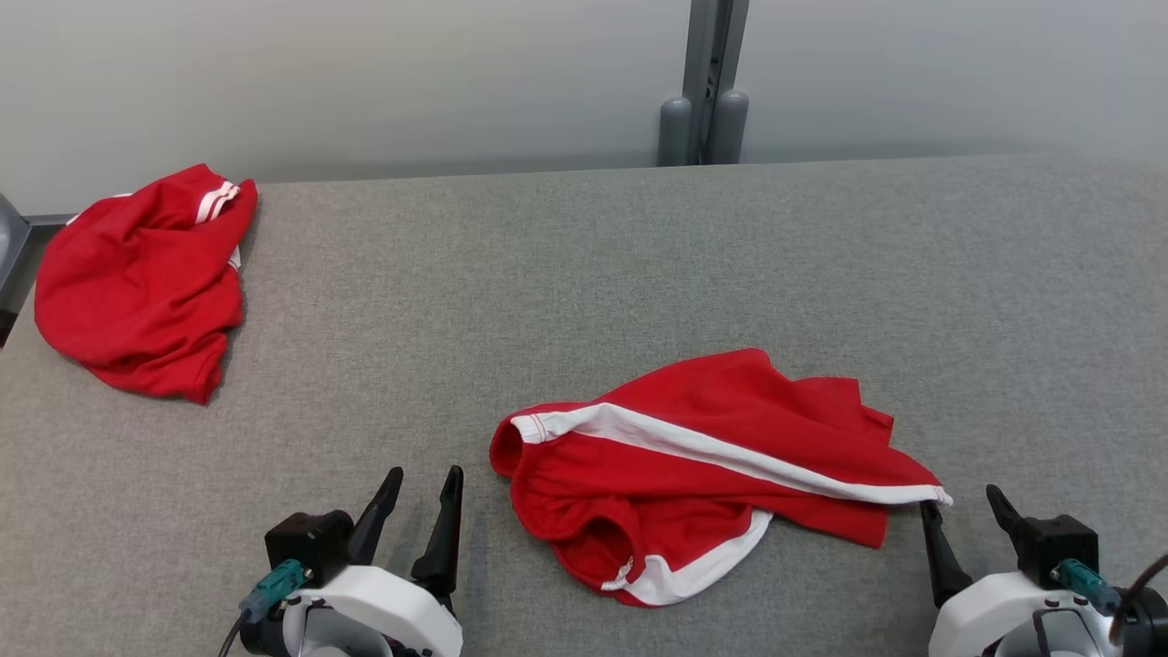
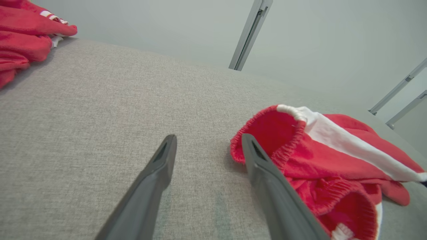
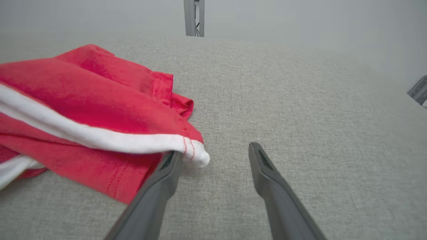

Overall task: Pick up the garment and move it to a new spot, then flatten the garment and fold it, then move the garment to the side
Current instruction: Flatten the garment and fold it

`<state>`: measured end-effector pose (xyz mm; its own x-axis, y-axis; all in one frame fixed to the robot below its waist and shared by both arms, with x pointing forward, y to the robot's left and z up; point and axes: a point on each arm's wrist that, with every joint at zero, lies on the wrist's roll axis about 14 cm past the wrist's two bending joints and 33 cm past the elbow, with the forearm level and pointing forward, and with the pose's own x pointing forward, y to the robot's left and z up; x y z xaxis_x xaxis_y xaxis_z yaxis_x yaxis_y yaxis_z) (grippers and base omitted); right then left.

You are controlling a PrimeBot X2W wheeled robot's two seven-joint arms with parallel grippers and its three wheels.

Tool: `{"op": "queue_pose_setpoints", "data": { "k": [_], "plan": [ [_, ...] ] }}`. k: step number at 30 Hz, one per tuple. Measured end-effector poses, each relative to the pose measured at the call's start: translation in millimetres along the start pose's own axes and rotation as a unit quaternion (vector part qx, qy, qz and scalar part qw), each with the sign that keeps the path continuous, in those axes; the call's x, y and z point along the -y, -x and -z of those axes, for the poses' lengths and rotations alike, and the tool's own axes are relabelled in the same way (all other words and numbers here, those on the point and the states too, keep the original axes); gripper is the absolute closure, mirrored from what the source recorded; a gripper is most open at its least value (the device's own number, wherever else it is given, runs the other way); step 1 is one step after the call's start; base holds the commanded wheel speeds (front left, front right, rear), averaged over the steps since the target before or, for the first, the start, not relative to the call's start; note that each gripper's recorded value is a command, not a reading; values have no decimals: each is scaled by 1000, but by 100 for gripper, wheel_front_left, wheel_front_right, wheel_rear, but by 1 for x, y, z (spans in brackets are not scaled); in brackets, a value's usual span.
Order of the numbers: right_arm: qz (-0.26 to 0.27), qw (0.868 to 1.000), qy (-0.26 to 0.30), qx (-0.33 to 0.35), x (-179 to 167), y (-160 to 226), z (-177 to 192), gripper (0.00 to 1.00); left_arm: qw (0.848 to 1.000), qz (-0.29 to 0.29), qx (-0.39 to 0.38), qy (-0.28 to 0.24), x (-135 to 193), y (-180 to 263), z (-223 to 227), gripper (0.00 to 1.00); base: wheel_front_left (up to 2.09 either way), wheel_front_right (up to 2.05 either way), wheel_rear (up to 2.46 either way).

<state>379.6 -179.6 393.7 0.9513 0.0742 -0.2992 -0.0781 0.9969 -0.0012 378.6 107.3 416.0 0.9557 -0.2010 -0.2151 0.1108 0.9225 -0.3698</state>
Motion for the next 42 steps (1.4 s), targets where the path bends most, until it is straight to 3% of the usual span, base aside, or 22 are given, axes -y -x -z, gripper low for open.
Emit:
{"op": "queue_pose_setpoints", "data": {
  "k": [9,25,42],
  "plan": [
    [11,999,-14,45,4,20,-19,0,1000,13,19,-9,9,10,-9,0,0,0,0],
    [16,984,-40,173,8,37,-95,0,997,12,66,-26,14,32,-31,0,0,0,0],
    [0,981,-52,187,-3,43,-102,0,996,-14,83,-18,4,47,-36,0,0,0,0]
  ]
}}
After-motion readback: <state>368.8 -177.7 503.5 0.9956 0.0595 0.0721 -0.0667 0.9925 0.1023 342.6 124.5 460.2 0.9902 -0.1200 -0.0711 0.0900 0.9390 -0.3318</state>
